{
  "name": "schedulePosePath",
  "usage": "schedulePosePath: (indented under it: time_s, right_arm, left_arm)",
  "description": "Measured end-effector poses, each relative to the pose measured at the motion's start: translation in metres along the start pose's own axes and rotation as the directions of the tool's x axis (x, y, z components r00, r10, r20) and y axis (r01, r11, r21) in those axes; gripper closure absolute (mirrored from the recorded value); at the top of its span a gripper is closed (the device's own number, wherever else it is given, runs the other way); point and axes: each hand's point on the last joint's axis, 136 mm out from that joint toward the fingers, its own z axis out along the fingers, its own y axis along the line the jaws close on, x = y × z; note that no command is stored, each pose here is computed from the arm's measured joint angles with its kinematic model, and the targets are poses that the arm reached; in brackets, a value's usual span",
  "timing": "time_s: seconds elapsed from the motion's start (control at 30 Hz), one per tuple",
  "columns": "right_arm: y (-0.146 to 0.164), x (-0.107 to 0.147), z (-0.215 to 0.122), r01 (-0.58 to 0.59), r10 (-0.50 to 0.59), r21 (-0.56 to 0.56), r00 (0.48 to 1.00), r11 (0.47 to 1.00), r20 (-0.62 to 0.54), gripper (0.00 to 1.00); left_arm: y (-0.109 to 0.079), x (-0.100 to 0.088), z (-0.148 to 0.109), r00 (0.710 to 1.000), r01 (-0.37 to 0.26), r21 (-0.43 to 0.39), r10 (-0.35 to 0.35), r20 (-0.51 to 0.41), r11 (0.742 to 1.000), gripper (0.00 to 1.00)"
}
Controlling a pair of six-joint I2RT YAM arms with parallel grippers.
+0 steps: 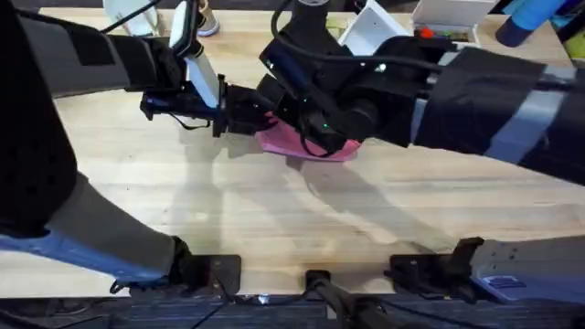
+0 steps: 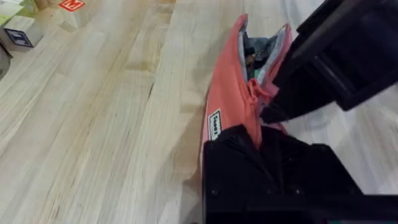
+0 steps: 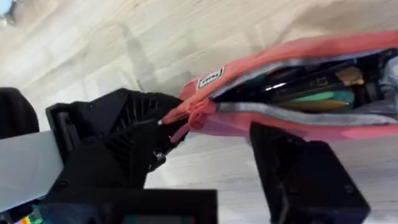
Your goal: Unzip the bag, pick up the pens from the table one at a time and place them inside, then zip the bag closed.
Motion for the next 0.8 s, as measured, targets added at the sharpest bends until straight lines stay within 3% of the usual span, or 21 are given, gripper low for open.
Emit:
schedulePosePath:
  time_s: [0.3, 0.63, 0.8]
  right_arm:
    - [0.000, 0.001, 0.000, -0.010, 0.010, -0.002, 1.000, 1.000, -0.008, 0.384]
    - [-0.001, 0.003, 0.004, -0.008, 0.008, 0.009, 1.000, 1.000, -0.011, 0.448]
    - [-0.006, 0.006, 0.012, -0.005, 0.005, 0.033, 1.000, 0.999, -0.015, 0.580]
  left_arm:
    - [0.000, 0.000, 0.000, 1.000, 0.000, 0.000, 0.000, 0.000, 1.000, 0.958]
    - [0.000, 0.000, 0.000, 1.000, 0.000, 0.000, 0.000, 0.000, 1.000, 0.958]
    - [0.000, 0.000, 0.000, 1.000, -0.001, 0.000, 0.001, 0.000, 1.000, 0.958]
